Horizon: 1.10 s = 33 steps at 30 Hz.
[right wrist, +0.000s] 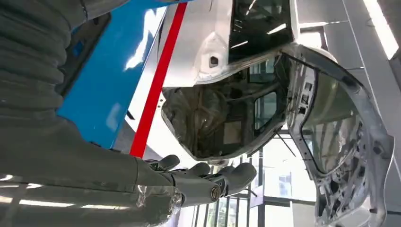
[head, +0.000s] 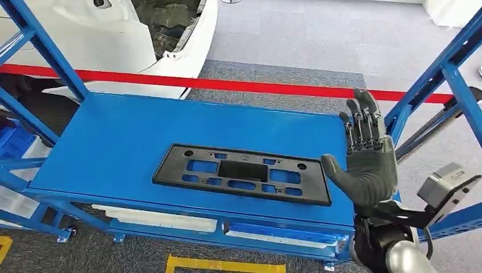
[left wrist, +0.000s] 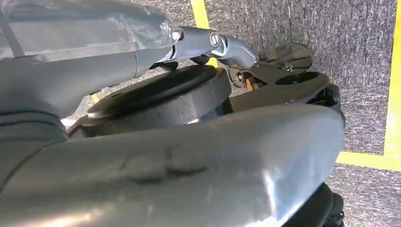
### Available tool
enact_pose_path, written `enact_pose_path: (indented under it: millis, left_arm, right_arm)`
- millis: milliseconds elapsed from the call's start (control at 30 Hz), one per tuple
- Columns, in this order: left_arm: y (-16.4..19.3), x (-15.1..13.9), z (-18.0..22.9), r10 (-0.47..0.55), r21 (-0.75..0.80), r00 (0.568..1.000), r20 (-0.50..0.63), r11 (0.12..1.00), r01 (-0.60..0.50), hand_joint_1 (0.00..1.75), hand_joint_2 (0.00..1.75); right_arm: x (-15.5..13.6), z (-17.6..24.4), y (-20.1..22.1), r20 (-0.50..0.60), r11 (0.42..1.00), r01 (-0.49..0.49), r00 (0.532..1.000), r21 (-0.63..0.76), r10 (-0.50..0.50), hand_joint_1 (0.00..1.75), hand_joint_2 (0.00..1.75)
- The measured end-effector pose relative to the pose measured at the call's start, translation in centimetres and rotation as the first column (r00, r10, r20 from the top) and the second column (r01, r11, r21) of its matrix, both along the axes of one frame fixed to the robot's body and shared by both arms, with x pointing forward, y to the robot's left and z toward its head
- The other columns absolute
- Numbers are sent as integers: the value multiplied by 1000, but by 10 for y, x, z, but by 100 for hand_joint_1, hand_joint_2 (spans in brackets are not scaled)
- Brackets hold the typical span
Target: Take the parts from the cabinet and place them on the table.
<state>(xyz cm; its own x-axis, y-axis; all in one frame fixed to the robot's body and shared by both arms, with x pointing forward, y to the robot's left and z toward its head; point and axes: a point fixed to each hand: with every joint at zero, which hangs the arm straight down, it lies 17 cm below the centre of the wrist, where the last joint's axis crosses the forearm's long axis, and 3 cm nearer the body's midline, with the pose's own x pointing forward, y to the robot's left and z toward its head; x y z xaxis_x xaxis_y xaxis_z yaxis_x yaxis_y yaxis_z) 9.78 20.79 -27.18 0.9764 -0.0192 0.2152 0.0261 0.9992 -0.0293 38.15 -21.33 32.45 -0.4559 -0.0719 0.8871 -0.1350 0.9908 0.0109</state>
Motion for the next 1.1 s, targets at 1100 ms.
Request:
enact_pose_path:
  millis: [1100]
  left_arm:
    - [-1, -1, 0, -22, 1, 1000, -6, 1000, 22, 0, 0]
  right_arm:
    - [9, -142, 7, 37, 215, 121, 933, -969, -358, 0, 175]
